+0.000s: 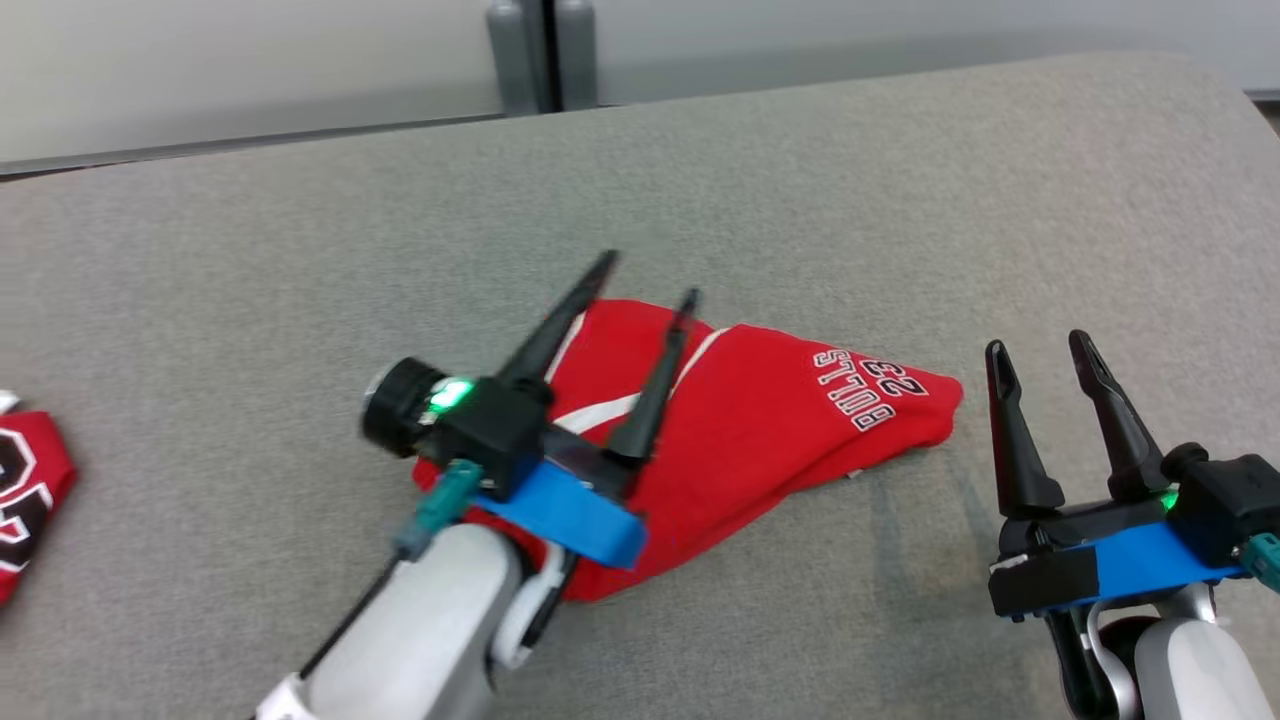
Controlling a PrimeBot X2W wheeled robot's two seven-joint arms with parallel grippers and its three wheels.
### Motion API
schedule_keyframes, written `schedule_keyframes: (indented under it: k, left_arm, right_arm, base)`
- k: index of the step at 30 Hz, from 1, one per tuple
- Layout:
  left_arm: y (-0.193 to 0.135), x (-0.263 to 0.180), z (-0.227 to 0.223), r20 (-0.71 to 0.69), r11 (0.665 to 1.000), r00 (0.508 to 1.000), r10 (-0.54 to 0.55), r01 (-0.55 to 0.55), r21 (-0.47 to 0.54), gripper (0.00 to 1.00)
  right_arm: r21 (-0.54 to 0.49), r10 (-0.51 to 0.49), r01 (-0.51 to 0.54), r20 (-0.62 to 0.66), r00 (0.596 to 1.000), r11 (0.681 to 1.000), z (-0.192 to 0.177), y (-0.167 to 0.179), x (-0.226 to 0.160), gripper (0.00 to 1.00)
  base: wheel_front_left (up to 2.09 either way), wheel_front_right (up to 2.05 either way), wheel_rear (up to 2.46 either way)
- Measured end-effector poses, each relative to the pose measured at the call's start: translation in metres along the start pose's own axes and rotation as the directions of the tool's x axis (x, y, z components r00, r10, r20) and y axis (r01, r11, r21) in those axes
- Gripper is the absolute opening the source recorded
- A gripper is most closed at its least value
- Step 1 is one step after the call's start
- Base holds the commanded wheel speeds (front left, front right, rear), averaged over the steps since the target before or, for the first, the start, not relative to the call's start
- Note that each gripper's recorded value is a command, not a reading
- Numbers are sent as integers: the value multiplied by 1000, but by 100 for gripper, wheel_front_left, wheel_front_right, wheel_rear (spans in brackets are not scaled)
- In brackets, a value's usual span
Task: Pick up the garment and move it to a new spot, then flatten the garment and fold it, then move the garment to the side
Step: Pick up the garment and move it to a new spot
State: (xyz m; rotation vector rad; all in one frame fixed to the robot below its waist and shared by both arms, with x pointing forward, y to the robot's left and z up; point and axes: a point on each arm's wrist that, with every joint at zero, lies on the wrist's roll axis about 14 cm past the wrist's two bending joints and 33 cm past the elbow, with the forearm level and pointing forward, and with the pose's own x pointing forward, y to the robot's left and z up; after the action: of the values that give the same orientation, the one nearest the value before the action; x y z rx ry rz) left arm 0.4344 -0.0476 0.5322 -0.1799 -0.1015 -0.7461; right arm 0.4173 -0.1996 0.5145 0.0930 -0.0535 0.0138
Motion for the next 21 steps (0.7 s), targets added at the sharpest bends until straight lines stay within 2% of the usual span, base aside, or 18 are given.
schedule_keyframes:
  k: [5,12,17,21]
  left_arm:
    - [59,-35,10,5,975,976,219,-219,41,100]
    - [123,-105,14,-7,873,876,481,-479,88,100]
    - [147,-149,18,-10,803,807,590,-586,110,100]
    - [151,-172,21,-8,776,780,626,-621,114,100]
  right_arm:
    - [3,52,-52,4,999,999,6,18,3,100]
    - [5,101,-101,-2,995,995,10,36,0,100]
    - [6,113,-113,-4,994,994,13,41,-6,100]
    - [6,120,-120,-11,993,993,13,43,-11,100]
  base:
    - [0,0,0]
    - [0,0,0]
    - [0,0,0]
    - [0,0,0]
